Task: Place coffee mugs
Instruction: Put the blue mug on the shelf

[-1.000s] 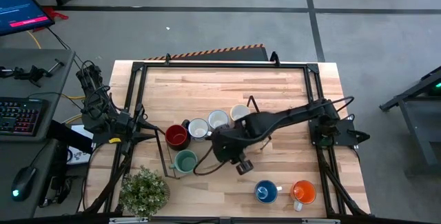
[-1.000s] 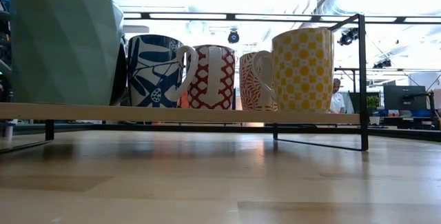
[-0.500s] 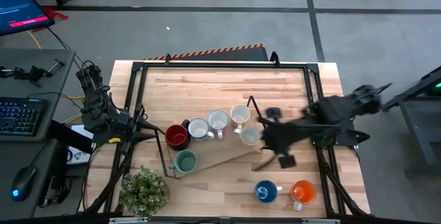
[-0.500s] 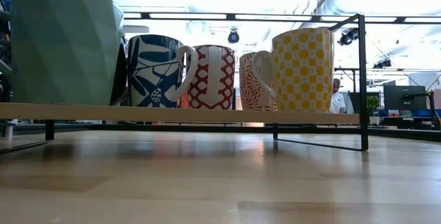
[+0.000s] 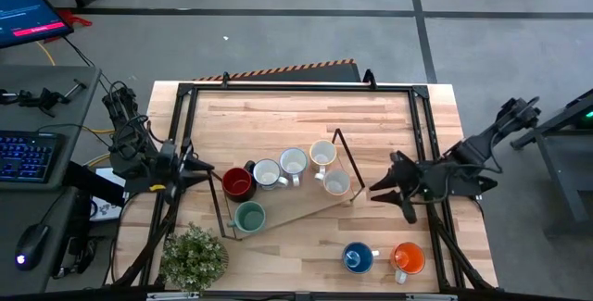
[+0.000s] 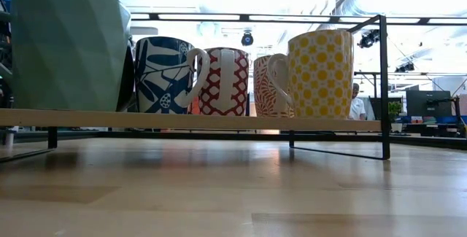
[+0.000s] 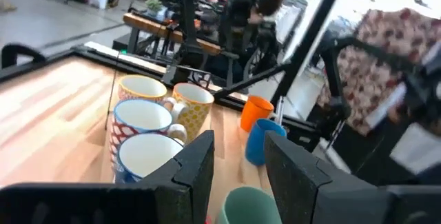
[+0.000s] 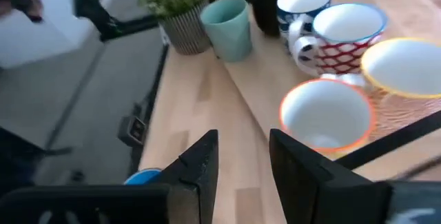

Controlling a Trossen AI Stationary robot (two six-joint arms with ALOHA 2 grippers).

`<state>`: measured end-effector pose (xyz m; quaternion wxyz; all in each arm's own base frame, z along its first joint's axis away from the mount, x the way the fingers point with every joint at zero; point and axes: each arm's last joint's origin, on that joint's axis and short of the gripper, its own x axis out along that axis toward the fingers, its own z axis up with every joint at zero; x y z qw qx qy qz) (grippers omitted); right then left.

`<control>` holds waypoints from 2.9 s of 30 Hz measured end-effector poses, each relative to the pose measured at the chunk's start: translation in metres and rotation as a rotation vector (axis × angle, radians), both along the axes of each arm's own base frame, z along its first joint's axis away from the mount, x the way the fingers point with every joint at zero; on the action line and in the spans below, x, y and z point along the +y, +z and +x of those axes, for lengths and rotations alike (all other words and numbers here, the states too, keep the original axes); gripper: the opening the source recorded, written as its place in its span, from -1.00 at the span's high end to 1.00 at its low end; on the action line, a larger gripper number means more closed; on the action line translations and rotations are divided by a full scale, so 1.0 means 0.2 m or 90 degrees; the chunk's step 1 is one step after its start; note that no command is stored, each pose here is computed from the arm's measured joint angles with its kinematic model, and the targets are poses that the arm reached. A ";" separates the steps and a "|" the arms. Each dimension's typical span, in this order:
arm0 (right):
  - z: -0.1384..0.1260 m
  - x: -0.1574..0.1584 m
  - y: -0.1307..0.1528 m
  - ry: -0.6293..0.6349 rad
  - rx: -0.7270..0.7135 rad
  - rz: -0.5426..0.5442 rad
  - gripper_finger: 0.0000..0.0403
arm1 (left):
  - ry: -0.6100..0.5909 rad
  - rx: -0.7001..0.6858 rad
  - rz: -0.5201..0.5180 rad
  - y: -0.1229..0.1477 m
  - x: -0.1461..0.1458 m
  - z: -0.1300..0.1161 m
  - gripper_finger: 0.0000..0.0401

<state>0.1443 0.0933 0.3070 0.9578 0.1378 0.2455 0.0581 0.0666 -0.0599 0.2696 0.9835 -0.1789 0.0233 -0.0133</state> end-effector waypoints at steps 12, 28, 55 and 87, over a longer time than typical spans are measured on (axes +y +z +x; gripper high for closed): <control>-0.01 0.04 -0.26 0.105 -0.086 0.165 0.45 | 0.144 -0.127 -0.179 0.16 -0.03 0.06 0.42; -0.03 0.07 -0.27 0.270 -0.030 0.205 0.45 | 0.148 -0.119 0.248 0.58 -0.62 0.64 0.58; 0.03 0.13 -0.41 0.274 0.112 0.195 0.42 | -0.050 0.238 0.214 0.73 -0.21 1.04 0.60; 0.52 0.39 -0.33 0.359 0.257 -0.130 0.07 | -0.052 0.231 0.214 0.76 -0.20 1.00 0.60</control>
